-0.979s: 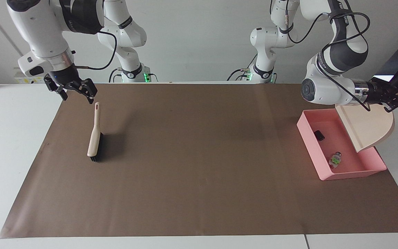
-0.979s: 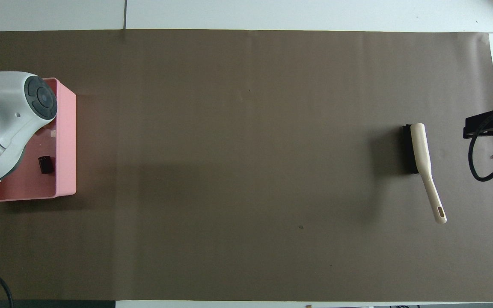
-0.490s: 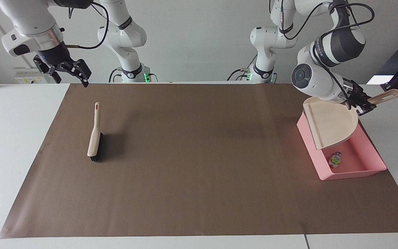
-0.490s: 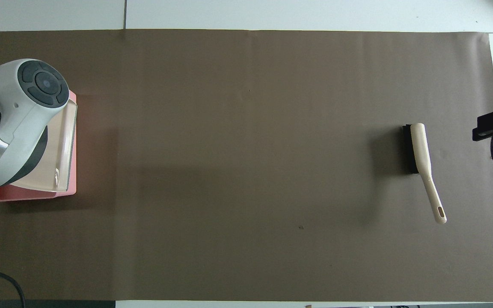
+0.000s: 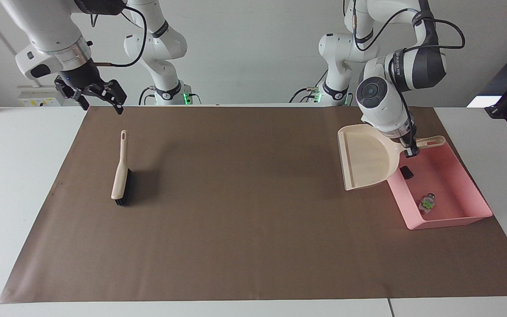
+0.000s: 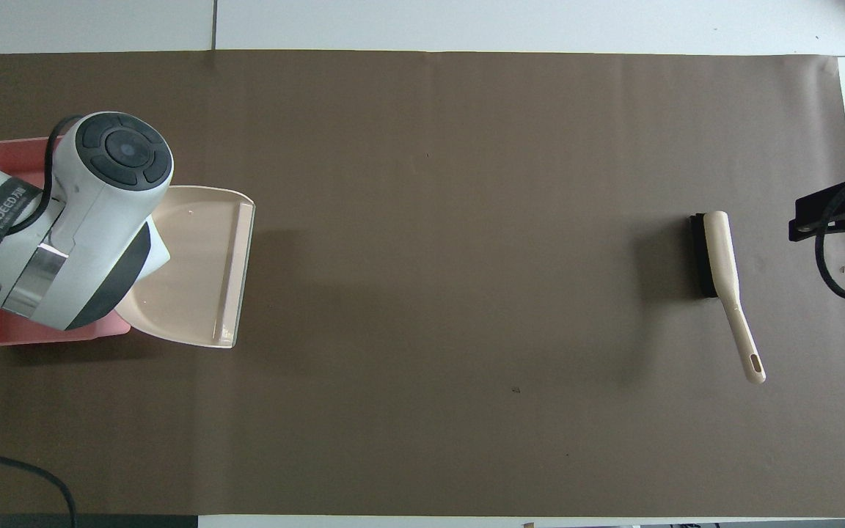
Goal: Clean e-waste and dump in bin
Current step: 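Carry the empty dustpan back and set it on the table with the left gripper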
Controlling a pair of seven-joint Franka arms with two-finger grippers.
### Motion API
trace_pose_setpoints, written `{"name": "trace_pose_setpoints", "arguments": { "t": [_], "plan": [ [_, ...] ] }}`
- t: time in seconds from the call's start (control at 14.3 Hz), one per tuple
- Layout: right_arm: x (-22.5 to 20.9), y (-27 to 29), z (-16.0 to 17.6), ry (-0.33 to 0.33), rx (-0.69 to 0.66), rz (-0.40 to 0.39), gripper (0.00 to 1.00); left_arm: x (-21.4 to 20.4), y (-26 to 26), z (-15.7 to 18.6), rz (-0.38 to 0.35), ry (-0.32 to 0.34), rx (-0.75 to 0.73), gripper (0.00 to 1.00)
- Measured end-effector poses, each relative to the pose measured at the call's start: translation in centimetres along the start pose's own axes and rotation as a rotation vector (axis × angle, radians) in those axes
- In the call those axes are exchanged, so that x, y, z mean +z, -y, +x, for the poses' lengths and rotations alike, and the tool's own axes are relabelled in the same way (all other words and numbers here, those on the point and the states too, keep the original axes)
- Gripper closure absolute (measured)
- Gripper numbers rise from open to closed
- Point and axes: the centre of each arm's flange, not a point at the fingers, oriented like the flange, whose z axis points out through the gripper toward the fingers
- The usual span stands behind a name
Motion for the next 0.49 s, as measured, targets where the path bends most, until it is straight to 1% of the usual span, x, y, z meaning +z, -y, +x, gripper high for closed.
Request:
{"name": "trace_pose_setpoints", "arguments": {
  "t": [0.07,0.21,0.35,0.49],
  "plan": [
    [0.3,-0.1,-0.1,0.010,0.002,-0.001,0.00,0.1,0.0,2.0,0.015,-0.026,0.004,0.68],
    [0.7,-0.2,-0.1,0.018,0.003,-0.001,0.00,0.5,-0.3,6.0,0.047,-0.049,-0.008,0.68],
    [0.6,0.1,-0.1,0.011,-0.003,0.000,0.00,1.3,-0.9,9.4,0.068,-0.058,-0.028,0.68],
    [0.5,0.6,-0.2,0.009,-0.012,-0.001,0.00,2.0,-1.4,12.6,0.069,-0.056,-0.048,0.68]
  ]
}}
